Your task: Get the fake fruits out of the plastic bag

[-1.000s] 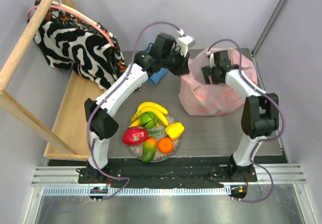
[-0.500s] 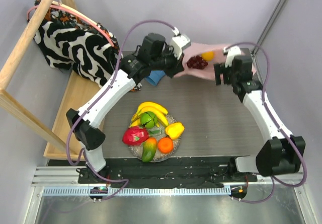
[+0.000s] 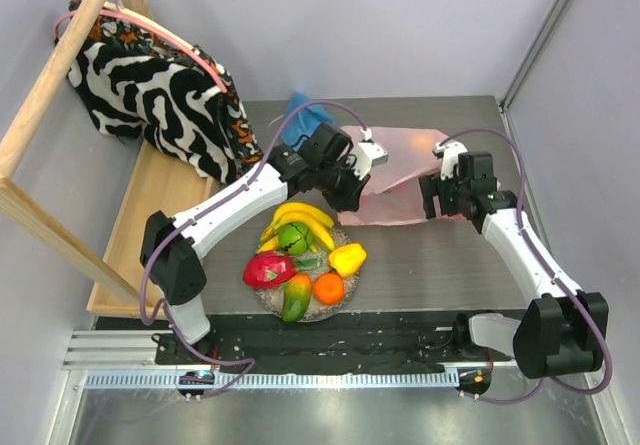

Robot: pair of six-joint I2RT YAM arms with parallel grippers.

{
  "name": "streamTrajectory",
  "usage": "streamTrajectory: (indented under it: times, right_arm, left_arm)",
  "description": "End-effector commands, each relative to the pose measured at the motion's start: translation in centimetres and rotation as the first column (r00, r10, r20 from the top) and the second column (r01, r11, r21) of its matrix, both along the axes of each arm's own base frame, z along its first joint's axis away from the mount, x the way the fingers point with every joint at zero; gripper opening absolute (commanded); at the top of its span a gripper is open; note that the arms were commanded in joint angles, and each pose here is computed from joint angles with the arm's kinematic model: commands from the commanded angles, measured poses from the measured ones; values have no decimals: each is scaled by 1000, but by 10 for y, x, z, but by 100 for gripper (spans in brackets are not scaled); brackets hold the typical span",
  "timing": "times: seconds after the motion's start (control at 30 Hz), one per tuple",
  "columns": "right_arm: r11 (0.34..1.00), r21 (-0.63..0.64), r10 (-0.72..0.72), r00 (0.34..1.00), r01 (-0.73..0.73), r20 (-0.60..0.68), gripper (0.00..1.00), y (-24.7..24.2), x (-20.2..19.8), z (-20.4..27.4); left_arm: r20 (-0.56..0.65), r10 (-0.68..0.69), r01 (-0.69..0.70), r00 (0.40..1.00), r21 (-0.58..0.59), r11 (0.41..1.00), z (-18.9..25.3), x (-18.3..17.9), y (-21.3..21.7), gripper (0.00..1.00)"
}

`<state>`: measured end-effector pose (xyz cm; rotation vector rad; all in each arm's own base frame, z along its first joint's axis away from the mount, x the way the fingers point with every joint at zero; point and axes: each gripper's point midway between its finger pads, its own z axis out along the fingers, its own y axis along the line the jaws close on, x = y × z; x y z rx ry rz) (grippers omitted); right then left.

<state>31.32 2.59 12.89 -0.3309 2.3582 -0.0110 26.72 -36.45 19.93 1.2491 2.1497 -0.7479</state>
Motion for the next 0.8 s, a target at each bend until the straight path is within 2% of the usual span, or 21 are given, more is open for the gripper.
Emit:
streamTrajectory:
  times: [0.0, 0.17, 0.23, 0.3, 0.33, 0.4, 0.47, 0.57, 0.67, 0.77]
  right_arm:
    - [994, 111, 11, 996, -21, 89, 86, 20, 35, 30]
    - [1000, 5, -25, 997, 25, 77, 86, 2, 51, 12]
    - [997, -41, -63, 996, 65, 57, 86, -10, 43, 1]
    - [997, -39, -61, 998, 61, 4, 86, -11, 23, -8]
    - [998, -29, -54, 998, 54, 23, 86, -10, 13, 1]
    - [999, -33, -32, 998, 31, -46, 84, -10, -16, -14]
    - [1000, -26, 13, 999, -15, -47, 83, -6, -29, -12]
    - [1000, -7, 24, 999, -24, -32, 83, -1, -22, -3]
    - [997, 46, 55, 998, -55, 14, 83, 12, 4, 10]
    - [994, 86, 57, 997, -62, 60, 81, 21, 37, 26]
  left_arm:
    - [126, 34, -15, 991, -150, 989, 73, 13, -10, 0]
    - [174, 42, -7, 984, -200, 980, 103, 14, -12, 0]
    - [188, 41, -1, 981, -212, 977, 111, 11, -10, 0]
    - [181, 26, 14, 983, -217, 976, 113, 4, -7, 0]
    - [180, 18, 22, 983, -216, 976, 115, 0, -4, 0]
    - [197, -7, 54, 980, -236, 970, 129, -10, 0, 0]
    - [224, -22, 76, 974, -234, 969, 137, -16, 8, 0]
    - [225, -30, 79, 974, -212, 974, 130, -18, 12, 0]
    - [186, -36, 71, 982, -184, 980, 108, -16, 8, 0]
    - [187, -24, 62, 982, -200, 978, 111, -8, 0, 0]
